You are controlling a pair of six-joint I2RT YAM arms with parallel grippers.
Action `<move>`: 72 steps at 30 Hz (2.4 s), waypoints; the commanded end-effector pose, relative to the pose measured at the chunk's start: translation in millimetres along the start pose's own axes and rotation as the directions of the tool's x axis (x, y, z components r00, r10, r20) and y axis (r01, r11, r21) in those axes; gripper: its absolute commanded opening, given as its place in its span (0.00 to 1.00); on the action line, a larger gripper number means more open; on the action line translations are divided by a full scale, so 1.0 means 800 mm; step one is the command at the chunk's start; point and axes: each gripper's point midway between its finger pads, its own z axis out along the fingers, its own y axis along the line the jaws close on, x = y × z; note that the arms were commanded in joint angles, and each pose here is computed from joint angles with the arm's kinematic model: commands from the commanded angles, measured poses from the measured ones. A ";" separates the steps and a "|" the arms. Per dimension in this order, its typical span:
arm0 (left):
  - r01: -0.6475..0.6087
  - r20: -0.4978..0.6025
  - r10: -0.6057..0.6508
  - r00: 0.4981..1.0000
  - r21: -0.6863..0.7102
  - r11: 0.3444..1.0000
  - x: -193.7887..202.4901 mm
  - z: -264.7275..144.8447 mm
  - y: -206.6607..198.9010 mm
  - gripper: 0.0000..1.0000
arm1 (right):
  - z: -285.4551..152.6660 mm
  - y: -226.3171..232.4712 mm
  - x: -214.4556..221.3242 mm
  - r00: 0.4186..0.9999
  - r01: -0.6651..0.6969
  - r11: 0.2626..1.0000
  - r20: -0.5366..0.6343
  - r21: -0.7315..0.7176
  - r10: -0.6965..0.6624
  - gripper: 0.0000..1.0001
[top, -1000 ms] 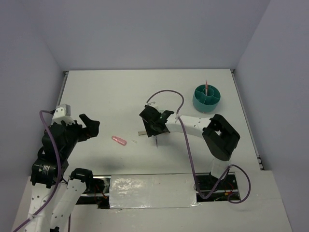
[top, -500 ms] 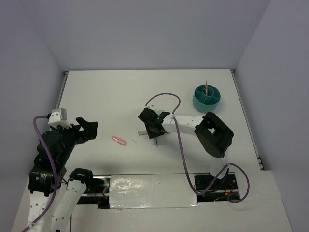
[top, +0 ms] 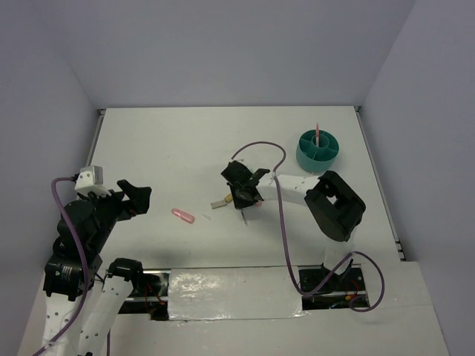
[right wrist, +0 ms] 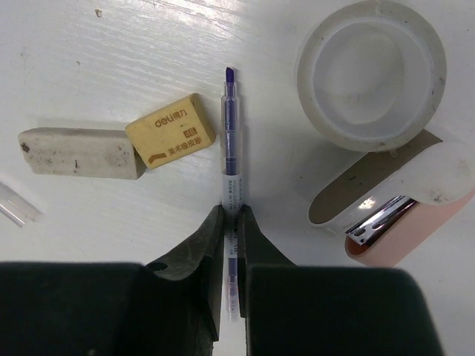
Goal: Sort the stationery into containers
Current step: Pick up the pen from the center of the board, then close the pen cap on the pen.
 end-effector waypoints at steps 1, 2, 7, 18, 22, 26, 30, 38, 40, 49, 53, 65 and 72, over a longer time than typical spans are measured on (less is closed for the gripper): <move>-0.017 0.022 0.017 1.000 0.015 1.000 -0.010 0.006 -0.005 0.99 | 0.020 -0.019 0.041 0.997 -0.006 0.999 -0.082 0.041 0.010 0.00; -0.019 0.013 0.018 1.000 0.017 1.000 -0.008 0.009 -0.005 0.99 | 0.012 -0.017 0.031 0.998 -0.013 0.999 -0.056 0.029 0.015 0.00; -0.013 -0.014 0.013 1.000 0.013 1.000 -0.005 0.016 -0.006 0.99 | -0.021 -0.010 -0.010 0.999 -0.032 0.999 0.031 0.027 0.031 0.00; 0.299 -0.294 -0.320 0.901 -0.113 0.947 0.088 0.105 -0.020 0.99 | -0.184 -0.036 -0.087 0.945 -0.038 0.999 0.327 0.019 0.030 0.00; 0.287 -0.205 -0.355 0.912 -0.299 0.910 0.117 0.130 -0.027 0.99 | -0.201 -0.066 -0.073 0.937 -0.055 0.995 0.349 0.081 0.023 0.00; 0.314 -0.224 -0.441 0.869 -0.441 0.841 0.153 0.146 -0.043 0.96 | -0.204 -0.067 -0.062 0.935 -0.044 0.997 0.353 0.056 0.021 0.00; 0.279 -0.240 -0.479 0.845 -0.566 0.776 0.190 0.164 -0.053 0.85 | -0.201 -0.075 -0.052 0.937 -0.038 0.997 0.349 0.074 0.010 0.00; 0.129 -0.370 -0.469 0.802 -0.660 0.740 0.239 0.184 -0.082 0.77 | -0.194 -0.079 -0.047 0.930 -0.024 0.997 0.368 0.068 -0.003 0.00; 0.090 -0.387 -0.460 0.799 -0.679 0.729 0.251 0.185 -0.079 0.77 | -0.193 -0.084 -0.045 0.929 -0.025 0.996 0.369 0.085 -0.008 0.00; 0.112 -0.383 -0.500 0.777 -0.697 0.708 0.278 0.176 -0.075 0.74 | -0.197 -0.092 -0.040 0.918 -0.016 0.997 0.395 0.080 -0.017 0.00; 0.077 -0.405 -0.502 0.764 -0.716 0.694 0.293 0.175 -0.071 0.72 | -0.194 -0.089 -0.037 0.918 -0.003 0.998 0.395 0.069 -0.024 0.00; 0.057 -0.417 -0.531 0.738 -0.745 0.664 0.319 0.168 -0.061 0.70 | -0.184 -0.085 -0.032 0.919 0.033 0.998 0.392 0.056 -0.052 0.00; 0.024 -0.453 -0.536 0.712 -0.748 0.664 0.343 0.167 -0.057 0.70 | -0.180 -0.080 -0.030 0.918 0.057 0.998 0.391 0.037 -0.067 0.00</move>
